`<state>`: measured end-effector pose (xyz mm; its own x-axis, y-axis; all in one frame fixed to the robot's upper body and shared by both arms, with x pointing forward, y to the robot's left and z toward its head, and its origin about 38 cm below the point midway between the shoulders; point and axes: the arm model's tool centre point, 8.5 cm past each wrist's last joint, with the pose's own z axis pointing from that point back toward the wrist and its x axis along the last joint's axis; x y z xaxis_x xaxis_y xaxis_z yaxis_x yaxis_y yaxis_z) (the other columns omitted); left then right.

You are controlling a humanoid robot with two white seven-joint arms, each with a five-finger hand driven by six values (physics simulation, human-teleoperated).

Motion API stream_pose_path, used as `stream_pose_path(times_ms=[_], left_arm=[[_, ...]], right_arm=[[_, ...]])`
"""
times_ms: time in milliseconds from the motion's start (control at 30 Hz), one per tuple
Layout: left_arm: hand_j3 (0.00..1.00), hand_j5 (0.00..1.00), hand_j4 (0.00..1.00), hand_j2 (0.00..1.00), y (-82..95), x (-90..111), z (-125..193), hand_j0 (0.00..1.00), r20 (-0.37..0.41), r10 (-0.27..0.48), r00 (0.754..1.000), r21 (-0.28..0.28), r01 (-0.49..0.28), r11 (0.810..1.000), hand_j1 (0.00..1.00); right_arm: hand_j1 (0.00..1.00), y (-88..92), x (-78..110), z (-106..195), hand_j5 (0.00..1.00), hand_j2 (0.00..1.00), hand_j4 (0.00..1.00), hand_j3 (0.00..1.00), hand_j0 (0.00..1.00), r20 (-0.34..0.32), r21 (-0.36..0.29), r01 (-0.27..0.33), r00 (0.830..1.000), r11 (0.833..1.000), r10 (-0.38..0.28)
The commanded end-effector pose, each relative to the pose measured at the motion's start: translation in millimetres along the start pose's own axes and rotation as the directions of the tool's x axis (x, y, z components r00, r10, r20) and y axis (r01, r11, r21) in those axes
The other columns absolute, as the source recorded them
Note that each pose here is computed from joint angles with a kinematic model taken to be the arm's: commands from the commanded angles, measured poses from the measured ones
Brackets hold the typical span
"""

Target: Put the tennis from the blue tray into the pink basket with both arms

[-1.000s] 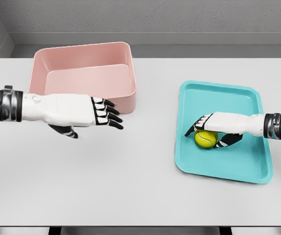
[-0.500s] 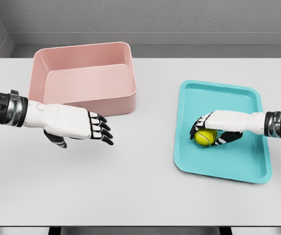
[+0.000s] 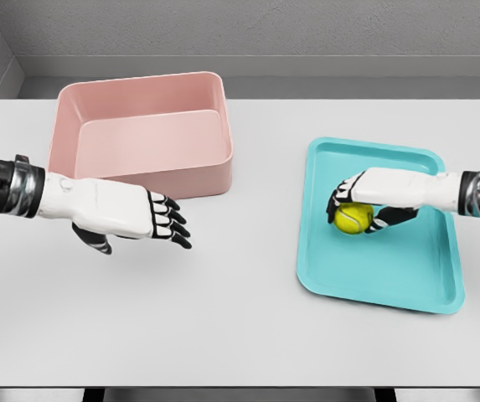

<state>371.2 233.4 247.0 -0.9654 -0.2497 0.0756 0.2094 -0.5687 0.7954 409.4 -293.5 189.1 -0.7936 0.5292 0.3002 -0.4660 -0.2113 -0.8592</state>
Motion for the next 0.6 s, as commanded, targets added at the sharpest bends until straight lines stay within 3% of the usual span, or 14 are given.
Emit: stream_pose_path(times_ms=[0,567], left_arm=[[1.0,1.0,1.0,1.0,-1.0,-1,3,1.0,-0.007,0.007,1.0,0.0,-0.007,1.0,1.0],[1.0,1.0,1.0,1.0,-4.3,-1,5,1.0,-0.012,0.014,1.0,-0.004,-0.014,1.0,1.0]], right_arm=[[0.56,-2.9,5.7,-4,0.56,0.56,0.56,0.56,0.56,0.02,-0.009,-0.004,1.0,1.0,0.004],[0.57,-23.4,50.6,-60,0.57,0.57,0.57,0.57,0.57,0.196,-0.038,-0.052,0.979,0.998,0.059]])
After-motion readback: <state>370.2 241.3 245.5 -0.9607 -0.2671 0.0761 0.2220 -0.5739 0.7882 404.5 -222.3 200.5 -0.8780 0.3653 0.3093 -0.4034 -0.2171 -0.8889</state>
